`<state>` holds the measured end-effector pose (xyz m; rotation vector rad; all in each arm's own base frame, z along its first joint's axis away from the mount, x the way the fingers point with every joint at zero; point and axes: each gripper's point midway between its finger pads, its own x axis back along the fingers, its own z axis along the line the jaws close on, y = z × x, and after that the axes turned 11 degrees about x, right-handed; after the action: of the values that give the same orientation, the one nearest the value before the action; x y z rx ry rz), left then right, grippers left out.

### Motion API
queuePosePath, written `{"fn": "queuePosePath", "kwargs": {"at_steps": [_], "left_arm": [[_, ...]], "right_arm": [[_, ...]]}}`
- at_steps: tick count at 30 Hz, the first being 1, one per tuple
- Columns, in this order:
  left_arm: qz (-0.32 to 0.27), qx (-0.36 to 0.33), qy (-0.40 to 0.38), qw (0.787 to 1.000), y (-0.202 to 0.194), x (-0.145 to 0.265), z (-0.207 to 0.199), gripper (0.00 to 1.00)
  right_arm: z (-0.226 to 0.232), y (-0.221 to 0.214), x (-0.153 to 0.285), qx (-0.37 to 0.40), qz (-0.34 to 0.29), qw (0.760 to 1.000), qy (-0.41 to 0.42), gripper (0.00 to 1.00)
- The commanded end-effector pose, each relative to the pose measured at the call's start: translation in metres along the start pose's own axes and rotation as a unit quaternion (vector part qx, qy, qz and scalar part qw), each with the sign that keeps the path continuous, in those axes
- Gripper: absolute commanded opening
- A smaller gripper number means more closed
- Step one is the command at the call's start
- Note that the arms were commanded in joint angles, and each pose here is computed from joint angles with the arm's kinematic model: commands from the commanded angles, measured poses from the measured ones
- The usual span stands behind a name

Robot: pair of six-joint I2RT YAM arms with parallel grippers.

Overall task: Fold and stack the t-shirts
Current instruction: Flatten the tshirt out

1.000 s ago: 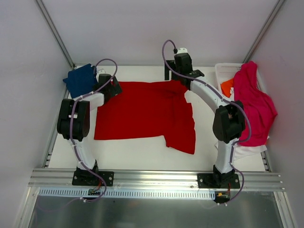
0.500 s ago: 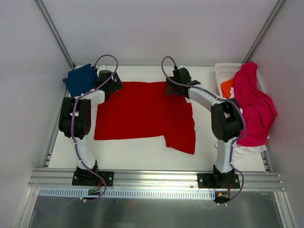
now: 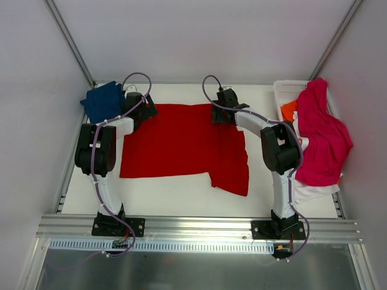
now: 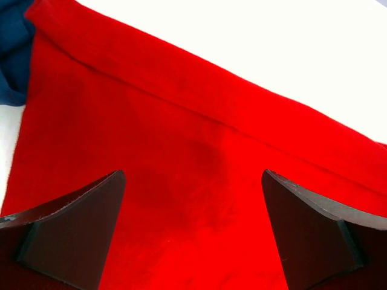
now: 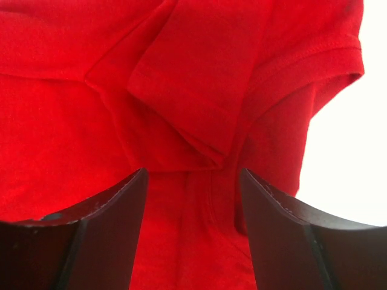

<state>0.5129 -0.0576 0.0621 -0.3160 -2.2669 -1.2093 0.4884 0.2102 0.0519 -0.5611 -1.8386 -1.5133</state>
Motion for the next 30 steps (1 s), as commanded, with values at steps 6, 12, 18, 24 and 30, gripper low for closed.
{"fn": "queuePosePath", "kwargs": {"at_steps": [6, 12, 18, 24, 30], "left_arm": [[-0.021, -0.01, -0.047, 0.999, 0.014, 0.011, -0.024, 0.98], [-0.022, -0.006, -0.052, 0.998, 0.015, 0.012, -0.024, 0.98], [-0.022, -0.003, -0.056, 0.998, 0.016, 0.013, -0.024, 0.98], [-0.018, 0.004, -0.058, 0.998, 0.015, 0.013, -0.021, 0.98], [-0.018, 0.011, -0.064, 0.998, 0.016, 0.014, -0.019, 0.98]], "right_arm": [[-0.003, 0.036, -0.006, -0.019, -0.042, 0.999, 0.004, 0.64], [-0.006, 0.038, -0.013, -0.026, -0.04, 0.999, 0.008, 0.57], [-0.011, 0.039, -0.016, -0.037, -0.039, 0.999, 0.011, 0.4], [-0.013, 0.04, -0.016, -0.041, -0.039, 0.998, 0.009, 0.0], [-0.014, 0.053, -0.01, -0.046, -0.056, 0.997, 0.012, 0.01]]}}
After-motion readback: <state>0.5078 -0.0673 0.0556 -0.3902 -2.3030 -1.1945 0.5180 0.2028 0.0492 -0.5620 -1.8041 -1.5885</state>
